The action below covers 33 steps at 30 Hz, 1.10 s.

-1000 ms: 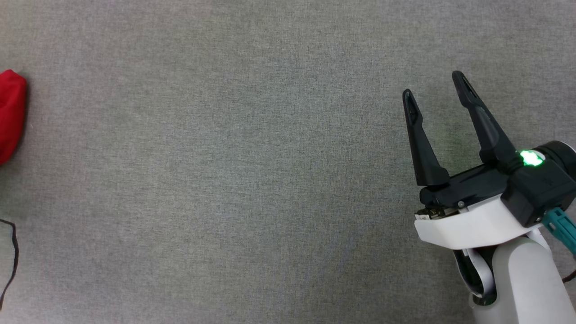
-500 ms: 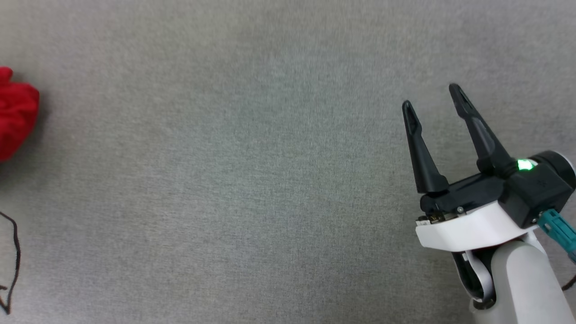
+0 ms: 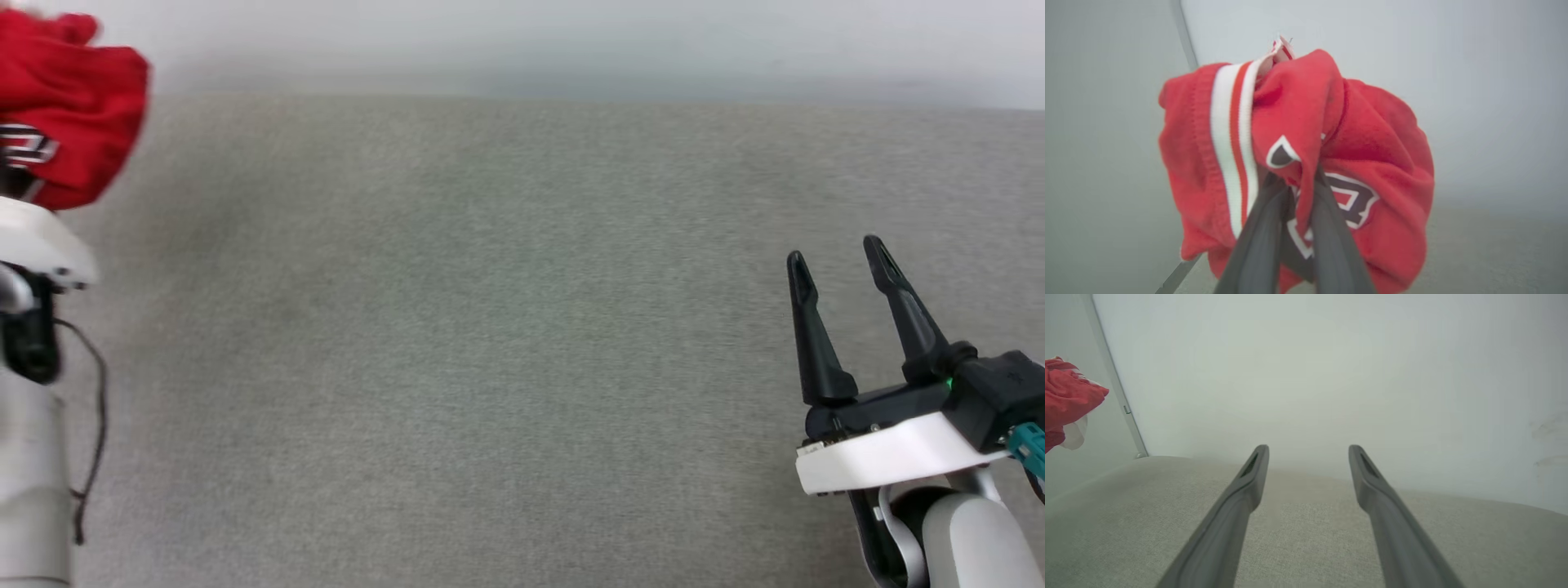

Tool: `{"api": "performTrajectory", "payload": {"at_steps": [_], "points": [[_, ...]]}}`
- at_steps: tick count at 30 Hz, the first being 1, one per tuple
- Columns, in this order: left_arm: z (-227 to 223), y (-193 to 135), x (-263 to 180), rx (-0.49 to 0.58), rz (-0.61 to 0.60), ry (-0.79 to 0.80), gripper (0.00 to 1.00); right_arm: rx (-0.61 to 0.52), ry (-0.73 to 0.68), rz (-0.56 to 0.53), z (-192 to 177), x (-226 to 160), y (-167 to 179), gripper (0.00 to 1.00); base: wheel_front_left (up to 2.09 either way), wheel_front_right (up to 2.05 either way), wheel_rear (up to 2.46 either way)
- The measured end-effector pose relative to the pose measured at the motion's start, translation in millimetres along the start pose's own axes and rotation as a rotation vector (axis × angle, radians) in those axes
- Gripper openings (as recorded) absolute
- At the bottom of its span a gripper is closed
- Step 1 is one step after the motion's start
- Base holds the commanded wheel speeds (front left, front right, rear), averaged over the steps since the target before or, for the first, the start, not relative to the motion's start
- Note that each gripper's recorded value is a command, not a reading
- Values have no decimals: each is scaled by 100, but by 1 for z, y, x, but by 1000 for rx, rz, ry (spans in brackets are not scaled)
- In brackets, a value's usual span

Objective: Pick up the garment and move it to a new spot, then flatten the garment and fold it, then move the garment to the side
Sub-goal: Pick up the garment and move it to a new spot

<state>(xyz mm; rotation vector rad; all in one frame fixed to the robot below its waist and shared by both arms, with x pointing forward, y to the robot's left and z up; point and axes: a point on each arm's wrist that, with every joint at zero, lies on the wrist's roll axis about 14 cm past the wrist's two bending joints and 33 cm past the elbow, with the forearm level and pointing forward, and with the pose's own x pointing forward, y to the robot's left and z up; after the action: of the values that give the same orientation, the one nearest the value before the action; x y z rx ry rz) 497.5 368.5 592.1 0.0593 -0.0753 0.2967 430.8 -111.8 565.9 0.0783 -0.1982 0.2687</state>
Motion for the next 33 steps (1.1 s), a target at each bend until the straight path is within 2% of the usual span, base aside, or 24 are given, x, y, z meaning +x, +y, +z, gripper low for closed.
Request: {"api": "performTrajectory", "payload": {"at_steps": [10, 16, 19, 23, 27, 28, 29, 31, 33], "points": [[6, -155, -33, -111, -322, -75, 0, -31, 10, -141, 16, -48, -39, 100, 0, 0, 0], [3, -262, -84, -214, -564, -56, 0, -44, 9, -238, 26, -80, -63, 100, 0, 0, 0], [-4, -305, -115, -248, -685, -24, 0, -48, 12, -280, 28, -93, -72, 100, 0, 0, 0], [-35, -344, -157, -242, -826, 85, 0, -46, 27, -309, 25, -101, -79, 100, 0, 0, 0], [-89, -358, -203, -205, -918, 269, 0, -40, 43, -306, 20, -99, -79, 100, 0, 0, 0], [-122, -357, -228, -158, -947, 379, 67, -29, 53, -296, 14, -96, -76, 100, 0, 0, 0], [-127, -356, -234, -153, -951, 391, 100, -28, 53, -293, 13, -95, -75, 100, 0, 0, 0], [-131, -356, -239, -152, -960, 402, 100, -21, 56, -285, 11, -92, -73, 100, 0, 0, 0], [-115, -356, -238, -193, -951, 330, 100, -12, 57, -259, 8, -86, -67, 100, 0, 0, 0]]}}
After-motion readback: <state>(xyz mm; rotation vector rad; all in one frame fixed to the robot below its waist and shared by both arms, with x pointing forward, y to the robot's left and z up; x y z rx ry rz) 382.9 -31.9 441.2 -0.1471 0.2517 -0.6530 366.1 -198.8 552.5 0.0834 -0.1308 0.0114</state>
